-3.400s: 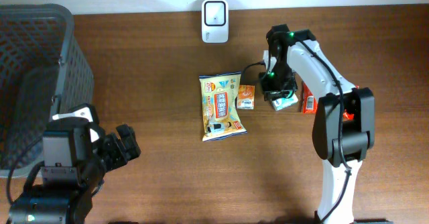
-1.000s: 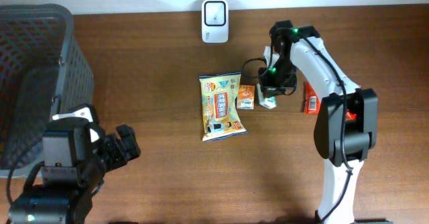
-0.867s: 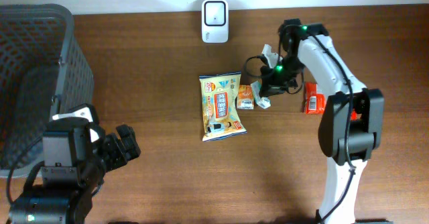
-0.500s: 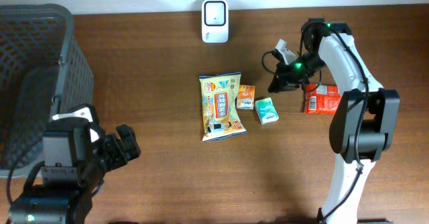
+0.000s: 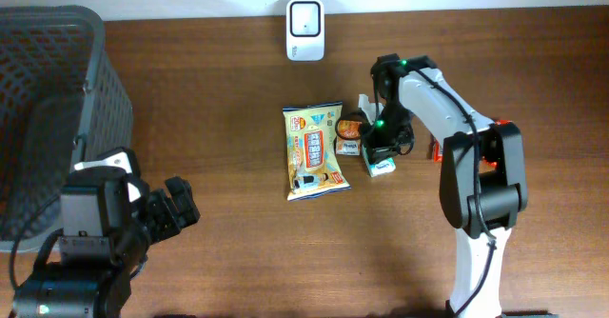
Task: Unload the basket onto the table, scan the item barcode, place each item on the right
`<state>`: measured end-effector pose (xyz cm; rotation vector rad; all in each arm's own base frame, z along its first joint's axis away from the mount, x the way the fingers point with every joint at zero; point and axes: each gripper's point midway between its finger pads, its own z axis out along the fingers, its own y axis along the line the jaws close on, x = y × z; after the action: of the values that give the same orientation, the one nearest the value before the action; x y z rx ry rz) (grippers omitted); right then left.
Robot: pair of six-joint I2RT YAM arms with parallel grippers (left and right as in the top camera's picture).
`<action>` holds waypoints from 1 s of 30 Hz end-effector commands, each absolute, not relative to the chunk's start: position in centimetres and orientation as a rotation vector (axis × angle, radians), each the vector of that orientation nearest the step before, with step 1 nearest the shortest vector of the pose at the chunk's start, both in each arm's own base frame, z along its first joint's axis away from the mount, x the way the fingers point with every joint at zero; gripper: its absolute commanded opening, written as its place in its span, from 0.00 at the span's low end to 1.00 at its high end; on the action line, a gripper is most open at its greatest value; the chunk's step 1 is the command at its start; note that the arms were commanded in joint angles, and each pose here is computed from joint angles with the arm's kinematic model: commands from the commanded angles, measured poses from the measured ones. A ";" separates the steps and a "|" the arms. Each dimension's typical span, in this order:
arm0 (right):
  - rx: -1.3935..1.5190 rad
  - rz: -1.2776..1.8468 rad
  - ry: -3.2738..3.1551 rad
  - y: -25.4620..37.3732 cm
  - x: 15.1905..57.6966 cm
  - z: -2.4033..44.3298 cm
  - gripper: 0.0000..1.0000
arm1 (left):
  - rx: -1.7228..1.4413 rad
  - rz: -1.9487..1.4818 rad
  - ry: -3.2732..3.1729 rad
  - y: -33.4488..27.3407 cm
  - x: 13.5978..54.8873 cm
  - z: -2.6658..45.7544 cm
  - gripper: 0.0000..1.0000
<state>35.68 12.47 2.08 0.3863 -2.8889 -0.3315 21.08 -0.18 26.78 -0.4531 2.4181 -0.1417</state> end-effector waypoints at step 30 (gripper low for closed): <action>0.167 -0.607 -3.068 14.3 42.1 7.1 0.44 | -0.473 -0.138 2.408 0.1 21.0 27.0 0.99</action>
<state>42.37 11.12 6.46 0.0909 -3.1039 -0.4246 21.08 -0.18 26.78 -0.4531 2.4181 -0.1417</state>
